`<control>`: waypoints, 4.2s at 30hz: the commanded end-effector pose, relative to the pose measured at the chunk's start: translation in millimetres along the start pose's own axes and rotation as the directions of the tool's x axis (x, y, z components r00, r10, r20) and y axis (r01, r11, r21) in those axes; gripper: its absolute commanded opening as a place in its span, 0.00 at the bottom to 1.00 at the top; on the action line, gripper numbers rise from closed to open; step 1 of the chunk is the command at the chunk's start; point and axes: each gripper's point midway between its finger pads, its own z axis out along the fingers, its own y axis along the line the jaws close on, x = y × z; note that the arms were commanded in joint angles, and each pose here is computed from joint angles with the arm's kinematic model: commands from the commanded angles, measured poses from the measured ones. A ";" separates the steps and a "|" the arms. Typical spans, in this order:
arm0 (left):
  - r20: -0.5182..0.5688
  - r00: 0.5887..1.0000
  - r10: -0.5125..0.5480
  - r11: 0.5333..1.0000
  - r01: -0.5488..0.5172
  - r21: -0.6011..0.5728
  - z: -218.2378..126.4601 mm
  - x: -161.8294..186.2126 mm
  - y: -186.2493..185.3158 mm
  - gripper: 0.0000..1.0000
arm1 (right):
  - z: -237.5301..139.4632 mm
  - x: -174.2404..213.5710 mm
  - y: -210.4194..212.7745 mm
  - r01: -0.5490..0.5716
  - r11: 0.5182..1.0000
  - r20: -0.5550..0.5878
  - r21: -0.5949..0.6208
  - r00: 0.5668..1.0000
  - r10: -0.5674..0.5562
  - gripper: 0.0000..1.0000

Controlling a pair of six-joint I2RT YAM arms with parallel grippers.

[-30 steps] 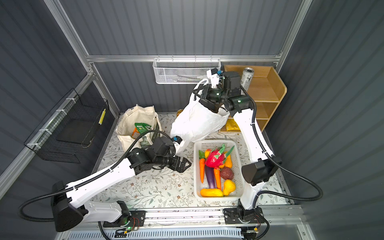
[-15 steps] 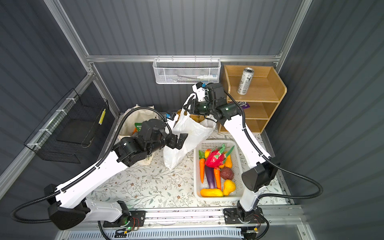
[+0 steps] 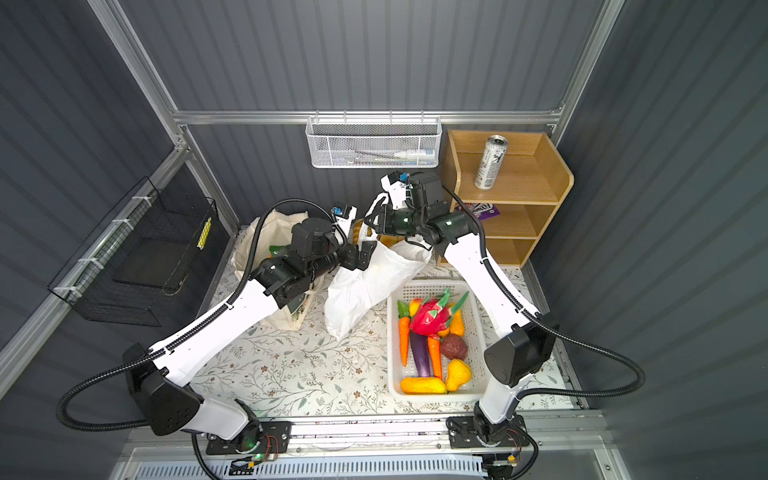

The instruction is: Place the mixed food into the grocery bags and tie them

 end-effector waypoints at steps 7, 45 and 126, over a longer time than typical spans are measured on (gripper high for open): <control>0.024 0.998 -0.057 0.992 0.054 0.116 19.8 10.7 -21.9 0.77 | -12.4 -15.2 23.6 0.020 0.998 0.061 -0.060 0.998 -0.016 0.01; -0.006 1.000 0.013 0.869 -0.008 0.495 -17.4 13.5 -30.8 0.14 | -45.5 -60.4 54.0 0.211 0.876 0.168 -0.434 0.974 -0.151 0.39; -0.185 0.981 0.059 0.987 -0.030 0.159 44.0 76.5 -24.3 0.77 | -82.5 38.4 -104.9 -0.364 0.930 0.166 -0.054 0.915 0.368 0.00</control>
